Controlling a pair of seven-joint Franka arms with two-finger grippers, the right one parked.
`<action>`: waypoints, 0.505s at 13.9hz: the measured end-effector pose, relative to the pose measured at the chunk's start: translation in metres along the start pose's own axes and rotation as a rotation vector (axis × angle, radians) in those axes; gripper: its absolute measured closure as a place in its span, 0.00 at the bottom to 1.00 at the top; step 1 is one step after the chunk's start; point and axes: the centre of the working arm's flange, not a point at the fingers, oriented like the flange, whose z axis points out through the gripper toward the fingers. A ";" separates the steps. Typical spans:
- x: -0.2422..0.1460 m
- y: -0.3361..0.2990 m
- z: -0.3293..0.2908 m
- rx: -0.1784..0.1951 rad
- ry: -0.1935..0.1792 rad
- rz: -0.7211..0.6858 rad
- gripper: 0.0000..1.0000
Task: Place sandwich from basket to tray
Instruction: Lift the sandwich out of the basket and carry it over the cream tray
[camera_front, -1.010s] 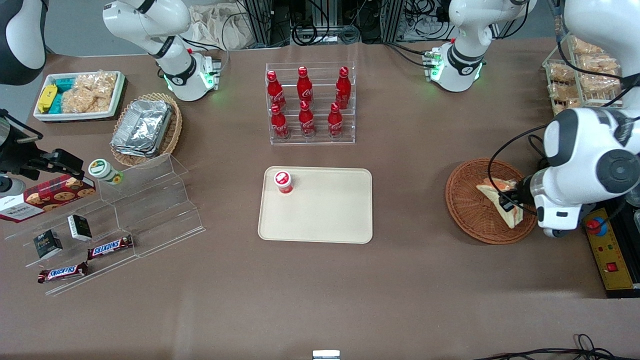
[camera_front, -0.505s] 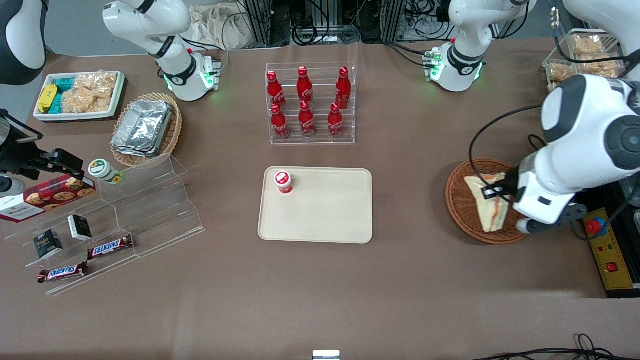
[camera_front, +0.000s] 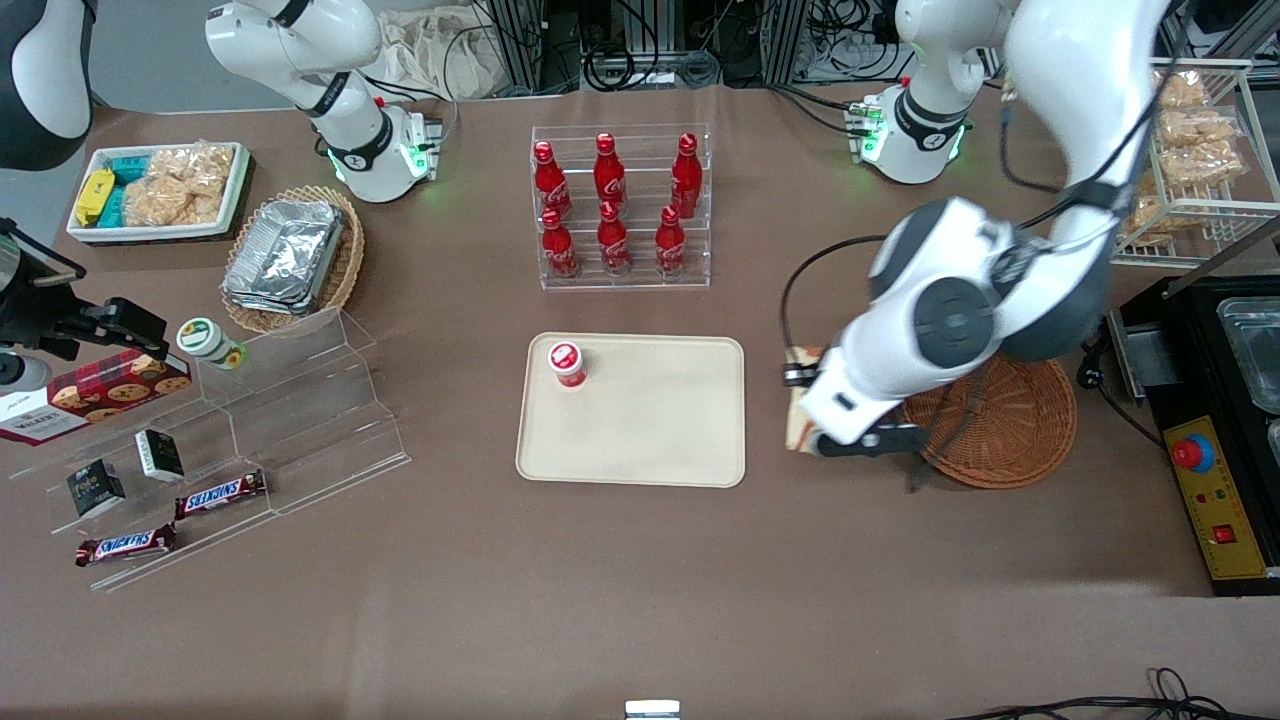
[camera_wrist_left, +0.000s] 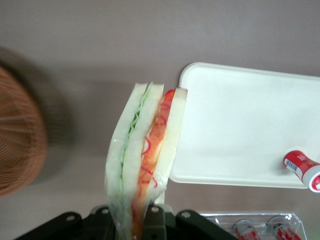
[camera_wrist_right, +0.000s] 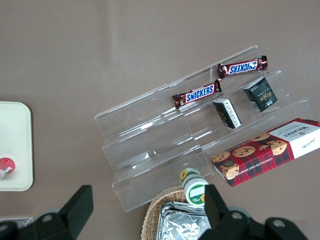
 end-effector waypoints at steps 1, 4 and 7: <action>0.001 0.017 0.027 0.006 -0.002 -0.003 0.81; -0.003 0.051 0.092 0.020 -0.048 -0.017 0.81; -0.005 0.068 0.139 0.018 -0.081 -0.047 0.81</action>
